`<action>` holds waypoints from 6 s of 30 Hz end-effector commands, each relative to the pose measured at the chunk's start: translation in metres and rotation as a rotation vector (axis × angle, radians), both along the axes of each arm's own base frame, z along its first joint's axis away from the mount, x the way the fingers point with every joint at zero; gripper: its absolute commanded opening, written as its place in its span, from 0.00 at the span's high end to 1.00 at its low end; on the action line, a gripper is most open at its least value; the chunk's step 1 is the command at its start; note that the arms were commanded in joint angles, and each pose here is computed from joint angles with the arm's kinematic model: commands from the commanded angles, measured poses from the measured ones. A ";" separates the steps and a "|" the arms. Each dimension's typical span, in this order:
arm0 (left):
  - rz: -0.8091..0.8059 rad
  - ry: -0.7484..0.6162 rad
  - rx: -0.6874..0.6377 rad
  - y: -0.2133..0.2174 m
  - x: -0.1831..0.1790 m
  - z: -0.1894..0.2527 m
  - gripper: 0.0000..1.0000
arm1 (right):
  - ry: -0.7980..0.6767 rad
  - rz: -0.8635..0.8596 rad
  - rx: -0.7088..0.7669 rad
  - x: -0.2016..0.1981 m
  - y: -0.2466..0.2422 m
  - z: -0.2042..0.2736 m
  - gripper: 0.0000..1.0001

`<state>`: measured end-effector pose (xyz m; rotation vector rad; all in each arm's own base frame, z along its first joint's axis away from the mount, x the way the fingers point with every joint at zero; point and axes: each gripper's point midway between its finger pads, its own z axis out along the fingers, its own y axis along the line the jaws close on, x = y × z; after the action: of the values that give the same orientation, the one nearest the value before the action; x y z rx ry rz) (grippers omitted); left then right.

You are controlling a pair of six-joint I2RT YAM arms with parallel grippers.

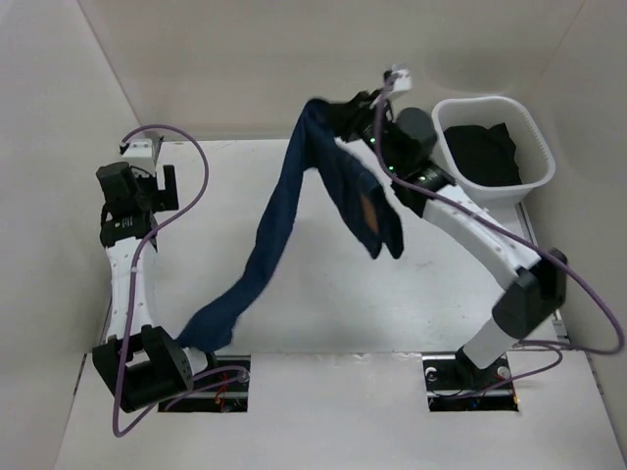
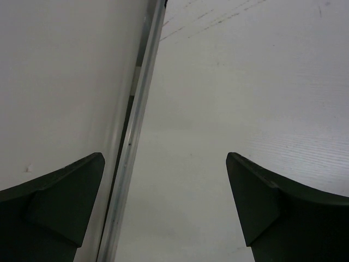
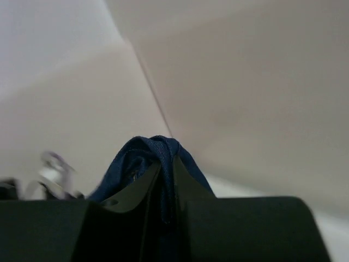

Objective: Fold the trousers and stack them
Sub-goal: Move the trousers to the center of the board, then flatten the trousers out

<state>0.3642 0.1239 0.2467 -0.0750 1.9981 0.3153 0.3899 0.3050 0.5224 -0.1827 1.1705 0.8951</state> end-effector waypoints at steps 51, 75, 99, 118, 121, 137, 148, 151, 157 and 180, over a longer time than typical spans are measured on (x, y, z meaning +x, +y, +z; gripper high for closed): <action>-0.174 0.152 0.592 -0.003 0.097 0.029 1.00 | 0.346 -0.463 -0.288 0.125 -0.197 -0.045 1.00; -0.609 0.461 0.689 -0.024 -0.018 -0.100 0.26 | 0.493 -0.439 -0.271 -0.017 -0.228 -0.193 1.00; -0.626 0.920 0.745 -0.011 -0.005 -0.245 0.37 | 0.509 -0.456 -0.237 -0.026 -0.234 -0.201 0.98; -0.407 0.313 1.015 -0.014 0.119 0.003 1.00 | 0.520 -0.478 -0.265 -0.041 -0.244 -0.214 0.98; -0.438 0.264 1.028 -0.039 0.168 0.012 1.00 | 0.524 -0.449 -0.292 -0.053 -0.236 -0.227 0.98; -0.559 0.207 1.181 -0.136 0.289 -0.043 0.34 | 0.532 -0.356 -0.296 -0.077 -0.198 -0.239 0.98; -0.392 0.477 0.626 -0.004 0.208 -0.091 0.31 | 0.509 -0.540 -0.335 -0.074 -0.258 -0.214 0.98; -0.320 0.514 0.464 0.014 0.204 -0.124 0.32 | 0.515 -0.536 -0.339 -0.070 -0.261 -0.211 0.98; -0.202 0.474 0.251 0.035 0.223 -0.147 0.30 | 0.526 -0.519 -0.361 -0.058 -0.257 -0.210 0.98; -0.079 0.445 -0.305 0.051 0.222 -0.223 0.35 | 0.505 -0.452 -0.431 -0.033 -0.229 -0.192 0.96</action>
<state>0.5847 0.2028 0.0305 -0.1690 2.4683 0.0780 0.3519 0.0714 0.2851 -0.0054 1.8990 0.2699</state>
